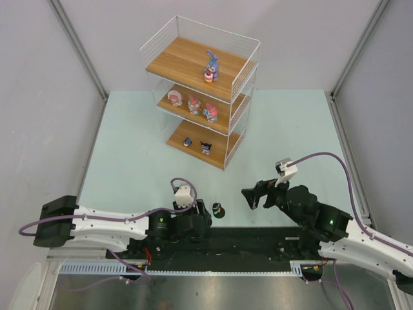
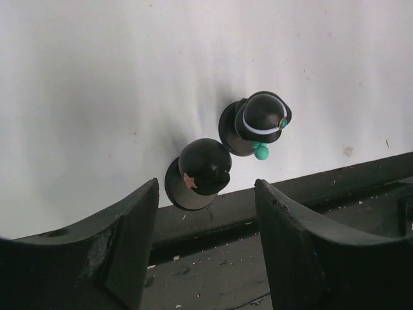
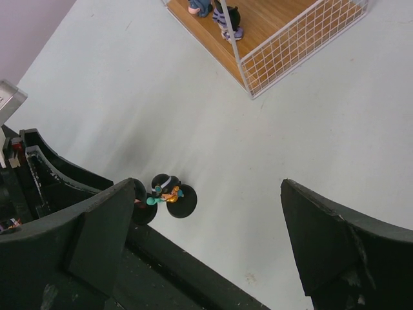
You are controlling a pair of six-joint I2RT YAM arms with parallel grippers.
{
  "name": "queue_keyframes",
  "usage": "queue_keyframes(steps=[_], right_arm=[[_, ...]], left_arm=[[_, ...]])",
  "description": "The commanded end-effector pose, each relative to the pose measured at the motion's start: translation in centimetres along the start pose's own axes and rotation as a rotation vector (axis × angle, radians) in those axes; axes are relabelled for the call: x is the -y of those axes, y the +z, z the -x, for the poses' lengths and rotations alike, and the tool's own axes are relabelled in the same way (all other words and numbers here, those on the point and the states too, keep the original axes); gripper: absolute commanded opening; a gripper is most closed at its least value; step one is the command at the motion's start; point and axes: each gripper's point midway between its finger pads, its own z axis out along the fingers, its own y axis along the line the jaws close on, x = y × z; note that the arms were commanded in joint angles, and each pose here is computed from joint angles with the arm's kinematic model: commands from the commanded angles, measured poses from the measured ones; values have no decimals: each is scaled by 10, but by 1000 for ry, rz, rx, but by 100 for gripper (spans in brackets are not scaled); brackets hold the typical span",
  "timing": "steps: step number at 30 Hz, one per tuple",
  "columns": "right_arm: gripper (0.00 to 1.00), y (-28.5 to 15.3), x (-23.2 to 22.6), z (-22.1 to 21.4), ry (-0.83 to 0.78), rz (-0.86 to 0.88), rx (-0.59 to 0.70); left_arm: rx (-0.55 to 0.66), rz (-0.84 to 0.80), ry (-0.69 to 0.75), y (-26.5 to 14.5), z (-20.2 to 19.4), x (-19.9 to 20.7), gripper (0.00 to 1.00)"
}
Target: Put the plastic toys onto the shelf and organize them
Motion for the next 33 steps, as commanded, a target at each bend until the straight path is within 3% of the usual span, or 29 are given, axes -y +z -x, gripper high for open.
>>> queue_keyframes(steps=[1,9,33], right_arm=[[99,-1,1,4,20,-5,16],[100,-1,4,4,18,-9,17],[100,1,6,6,10,1,20]], left_arm=[[53,-2,-48,-2,13,11,66],[44,32,-48,2,9,12,59],[42,106,-79,10,5,17,54]])
